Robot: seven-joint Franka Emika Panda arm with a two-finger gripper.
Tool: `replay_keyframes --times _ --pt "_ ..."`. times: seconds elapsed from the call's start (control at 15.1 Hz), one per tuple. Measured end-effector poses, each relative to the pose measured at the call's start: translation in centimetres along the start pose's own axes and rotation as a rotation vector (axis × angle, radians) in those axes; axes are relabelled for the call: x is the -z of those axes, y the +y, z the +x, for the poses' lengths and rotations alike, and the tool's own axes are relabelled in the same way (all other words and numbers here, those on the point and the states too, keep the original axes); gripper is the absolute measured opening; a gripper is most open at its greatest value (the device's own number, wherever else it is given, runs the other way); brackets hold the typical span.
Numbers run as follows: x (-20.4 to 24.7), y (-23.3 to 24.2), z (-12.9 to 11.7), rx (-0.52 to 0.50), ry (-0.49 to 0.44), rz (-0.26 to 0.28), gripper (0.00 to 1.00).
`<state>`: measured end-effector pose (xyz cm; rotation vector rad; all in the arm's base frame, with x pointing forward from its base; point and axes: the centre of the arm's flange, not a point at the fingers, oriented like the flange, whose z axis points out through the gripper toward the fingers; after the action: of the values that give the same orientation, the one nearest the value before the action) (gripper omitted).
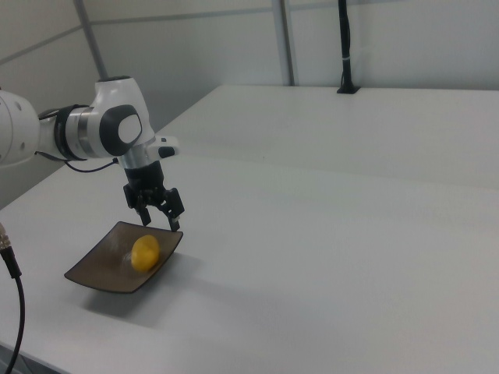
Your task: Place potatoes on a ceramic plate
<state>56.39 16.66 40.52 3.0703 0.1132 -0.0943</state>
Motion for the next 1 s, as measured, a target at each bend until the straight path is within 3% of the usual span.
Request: replay_keyframes --times 0.33,0.66,1.0 --pt "1.8 3.4 -1.0 0.028 -0.062 -0.031 1.0" --pt "5.5 9.0 -1.6 0.016 -0.014 -0.042 1.0" --pt "8.4 13.1 -3.2 0.052 -0.025 0.025 1.0"
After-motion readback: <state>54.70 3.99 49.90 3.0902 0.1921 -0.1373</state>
